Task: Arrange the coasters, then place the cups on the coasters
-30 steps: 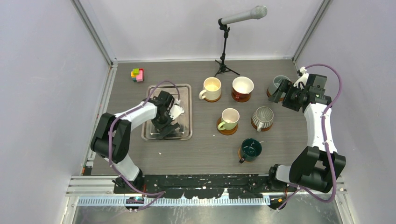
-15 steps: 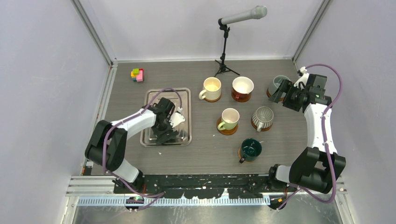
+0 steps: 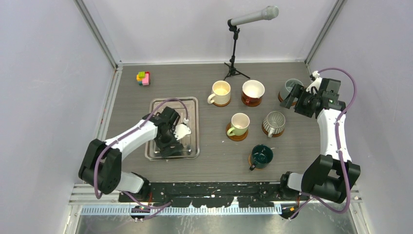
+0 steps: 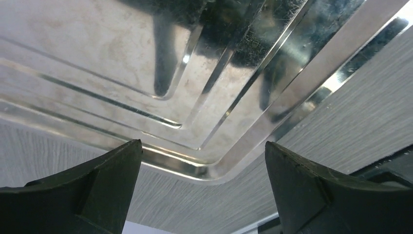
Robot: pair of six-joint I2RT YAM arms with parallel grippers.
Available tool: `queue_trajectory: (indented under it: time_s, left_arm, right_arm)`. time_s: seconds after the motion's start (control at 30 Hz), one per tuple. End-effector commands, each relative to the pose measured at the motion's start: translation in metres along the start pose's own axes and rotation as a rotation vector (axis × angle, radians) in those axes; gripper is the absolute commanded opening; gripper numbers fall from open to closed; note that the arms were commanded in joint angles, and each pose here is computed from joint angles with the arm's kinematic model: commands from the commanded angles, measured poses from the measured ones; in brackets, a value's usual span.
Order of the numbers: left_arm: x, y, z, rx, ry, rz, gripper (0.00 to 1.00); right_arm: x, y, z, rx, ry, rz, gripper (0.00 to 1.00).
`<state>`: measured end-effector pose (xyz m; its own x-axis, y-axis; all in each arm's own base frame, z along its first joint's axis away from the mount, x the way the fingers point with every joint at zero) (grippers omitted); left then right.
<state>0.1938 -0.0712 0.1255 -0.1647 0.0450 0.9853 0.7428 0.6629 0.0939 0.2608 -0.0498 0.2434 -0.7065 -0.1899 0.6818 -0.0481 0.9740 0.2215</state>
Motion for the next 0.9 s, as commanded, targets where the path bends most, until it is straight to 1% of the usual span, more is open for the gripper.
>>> queue_trajectory:
  time_s: [0.0,0.13,0.2,0.27,0.33,0.4,0.53,0.63,0.7,0.87]
  left_arm:
    - [0.053,0.014,-0.026,0.094,-0.202,-0.009,1.00]
    - [0.119,0.050,-0.041,0.312,-0.442,0.047,1.00]
    - [0.142,0.067,-0.041,0.392,-0.530,0.060,1.00]
    - [0.157,0.084,-0.037,0.460,-0.584,0.046,1.00]
    - [0.163,0.099,-0.030,0.515,-0.605,0.023,1.00]
    - [0.161,0.114,-0.017,0.592,-0.610,0.000,1.00]
    - [0.142,0.132,0.007,0.731,-0.589,-0.004,1.00]
    - [0.125,0.141,0.018,0.812,-0.562,-0.043,1.00]
    - [0.119,0.142,0.022,0.839,-0.544,-0.052,1.00]
    - [0.121,0.138,0.027,0.850,-0.573,-0.064,1.00]
  right_arm:
    - [0.021,0.007,-0.016,0.077,-0.066,-0.009,0.82]
    - [0.037,0.008,-0.027,0.154,-0.063,0.006,0.82]
    - [0.045,0.007,-0.031,0.182,-0.066,-0.010,0.82]
    - [0.049,0.002,-0.034,0.178,-0.067,-0.024,0.82]
    - [0.054,-0.007,-0.036,0.157,-0.067,-0.036,0.82]
    - [0.058,-0.017,-0.035,0.132,-0.068,-0.041,0.82]
    - [0.058,-0.031,-0.024,0.105,-0.050,-0.023,0.82]
    - [0.052,-0.035,-0.016,0.094,-0.019,-0.012,0.82]
    - [0.049,-0.037,-0.012,0.079,0.001,-0.004,0.82]
    - [0.050,-0.035,-0.013,0.054,0.005,-0.008,0.82]
Point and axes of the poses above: each gripper's point midway between its finger pads, its own x axis back along the fingers, its own y axis along the line the jaws close on, z = x × y, the point moved 9 cm from there along x, back along the fingers, and after that the axes turned 15 degrees about x, right-handed, at the moved point
